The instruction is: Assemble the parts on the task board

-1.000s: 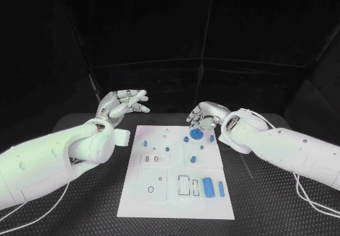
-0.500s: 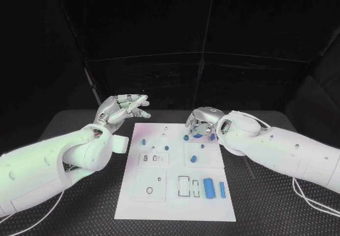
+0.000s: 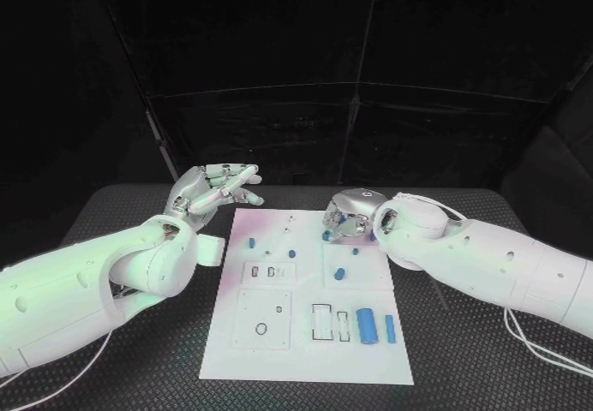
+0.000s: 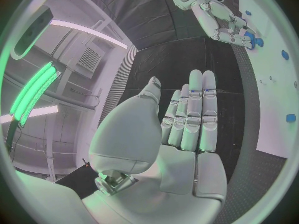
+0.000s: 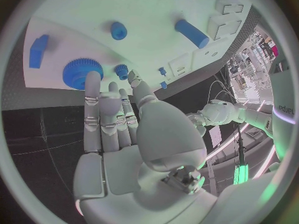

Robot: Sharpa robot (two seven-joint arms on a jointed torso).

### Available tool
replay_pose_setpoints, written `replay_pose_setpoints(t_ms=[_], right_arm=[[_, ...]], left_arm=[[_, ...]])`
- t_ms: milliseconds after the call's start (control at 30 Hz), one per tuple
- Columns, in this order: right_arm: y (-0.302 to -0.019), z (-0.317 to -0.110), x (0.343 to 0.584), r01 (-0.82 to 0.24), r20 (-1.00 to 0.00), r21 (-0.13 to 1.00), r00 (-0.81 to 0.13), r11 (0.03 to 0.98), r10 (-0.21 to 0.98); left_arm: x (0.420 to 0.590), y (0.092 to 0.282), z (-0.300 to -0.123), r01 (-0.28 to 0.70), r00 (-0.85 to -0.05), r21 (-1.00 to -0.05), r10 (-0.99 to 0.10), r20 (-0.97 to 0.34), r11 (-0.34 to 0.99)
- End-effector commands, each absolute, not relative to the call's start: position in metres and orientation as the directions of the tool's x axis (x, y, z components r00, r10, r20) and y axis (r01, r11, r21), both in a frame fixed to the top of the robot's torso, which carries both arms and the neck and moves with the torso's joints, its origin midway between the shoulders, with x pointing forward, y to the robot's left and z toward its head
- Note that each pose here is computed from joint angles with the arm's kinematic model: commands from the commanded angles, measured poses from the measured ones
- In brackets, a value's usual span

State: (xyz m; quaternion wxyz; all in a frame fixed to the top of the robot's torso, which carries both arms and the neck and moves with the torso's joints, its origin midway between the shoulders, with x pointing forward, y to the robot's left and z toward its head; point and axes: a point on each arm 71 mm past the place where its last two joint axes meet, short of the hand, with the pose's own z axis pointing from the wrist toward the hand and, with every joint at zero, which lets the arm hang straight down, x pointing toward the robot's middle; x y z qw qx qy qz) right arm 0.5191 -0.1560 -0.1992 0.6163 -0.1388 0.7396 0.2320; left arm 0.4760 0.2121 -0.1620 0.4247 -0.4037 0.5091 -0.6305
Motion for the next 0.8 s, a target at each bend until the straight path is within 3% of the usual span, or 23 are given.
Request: replay_pose_setpoints(t_ms=[33, 800], right_arm=[[-0.1539, -0.1998, 0.5203, -0.497, -0.977, 0.151, -0.208, 0.854, 0.052], [-0.1443, -0.2068, 0.5250, -0.499, -0.970, 0.149, -0.241, 0.854, 0.028]], left_arm=[[0.4761, 0.2111, -0.1605, 0.130, -0.321, -0.983, -0.944, 0.080, -0.128], [0.4766, 0.2114, -0.1612, 0.121, -0.331, -0.984, -0.940, 0.084, -0.131]])
